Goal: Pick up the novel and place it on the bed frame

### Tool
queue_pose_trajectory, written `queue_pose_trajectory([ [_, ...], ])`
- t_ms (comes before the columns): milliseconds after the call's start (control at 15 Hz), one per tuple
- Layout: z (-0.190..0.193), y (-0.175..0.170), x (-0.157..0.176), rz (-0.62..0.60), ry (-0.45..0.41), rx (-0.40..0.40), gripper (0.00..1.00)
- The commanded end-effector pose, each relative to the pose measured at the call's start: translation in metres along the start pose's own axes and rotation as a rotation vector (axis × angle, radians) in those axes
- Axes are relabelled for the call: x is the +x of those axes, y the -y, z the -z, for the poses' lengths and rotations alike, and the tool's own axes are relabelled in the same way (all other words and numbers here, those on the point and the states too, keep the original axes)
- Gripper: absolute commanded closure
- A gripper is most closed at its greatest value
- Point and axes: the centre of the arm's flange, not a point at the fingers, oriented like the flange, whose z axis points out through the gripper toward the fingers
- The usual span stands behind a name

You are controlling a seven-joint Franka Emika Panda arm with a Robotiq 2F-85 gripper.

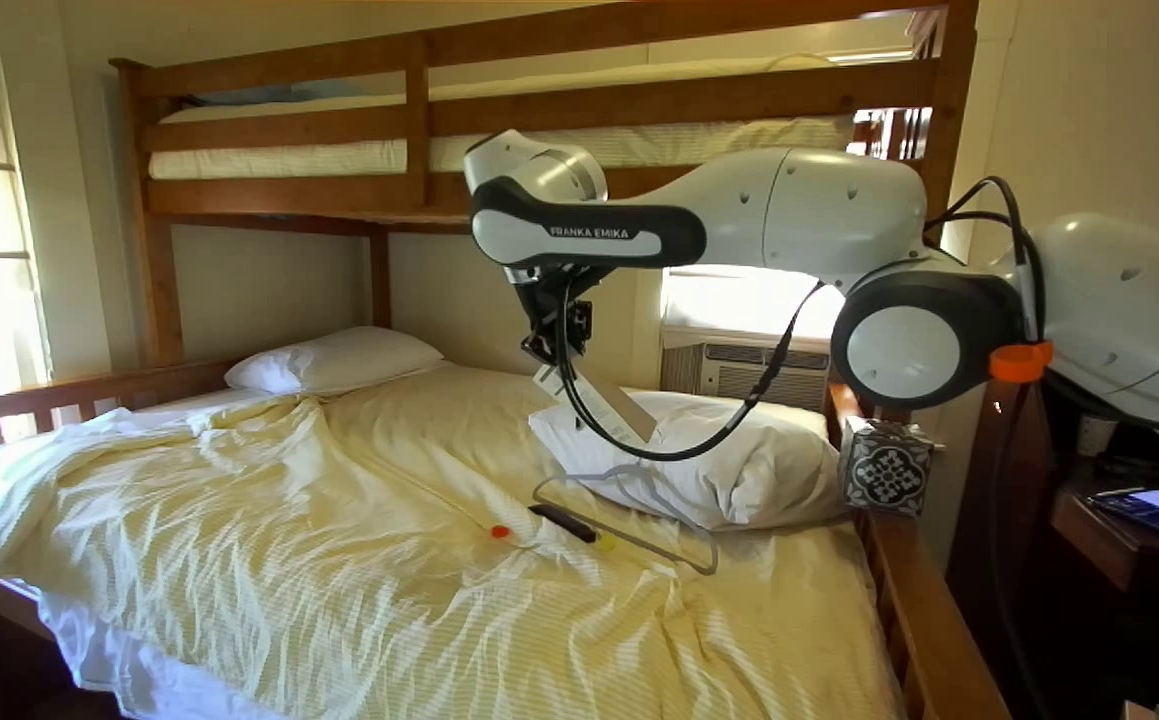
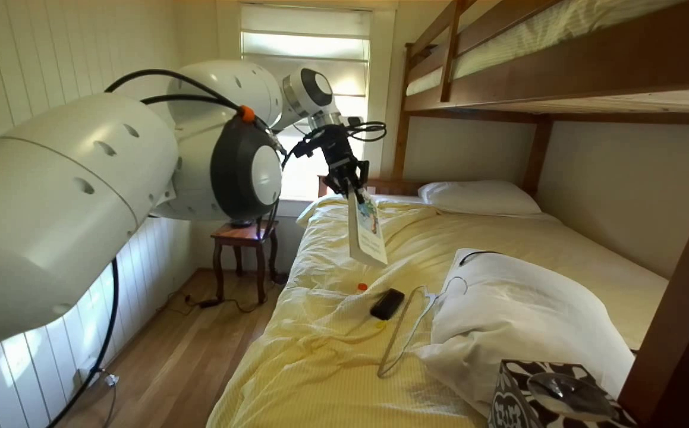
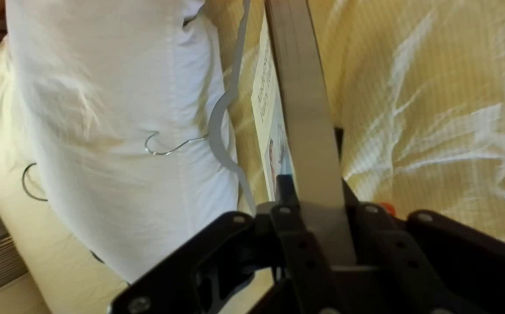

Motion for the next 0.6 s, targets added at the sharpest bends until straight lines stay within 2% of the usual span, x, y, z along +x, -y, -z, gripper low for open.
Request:
queue_pose_trajectory([
  [0,-0.004,-0.014,-0.080,0.015,0.128,0.136,0.94],
  [67,-0.002,-0.014,-0.086,0.008,0.151,0.140,0.94],
  [200,0.001,-0.017,-0.096,-0.012,0.140,0.105,0.94],
  [400,0.008,-0.025,-0.098,-0.045,0.084,0.056,0.94],
  [533,0.006,-0.030,-0.097,-0.034,0.080,0.053,0.94],
])
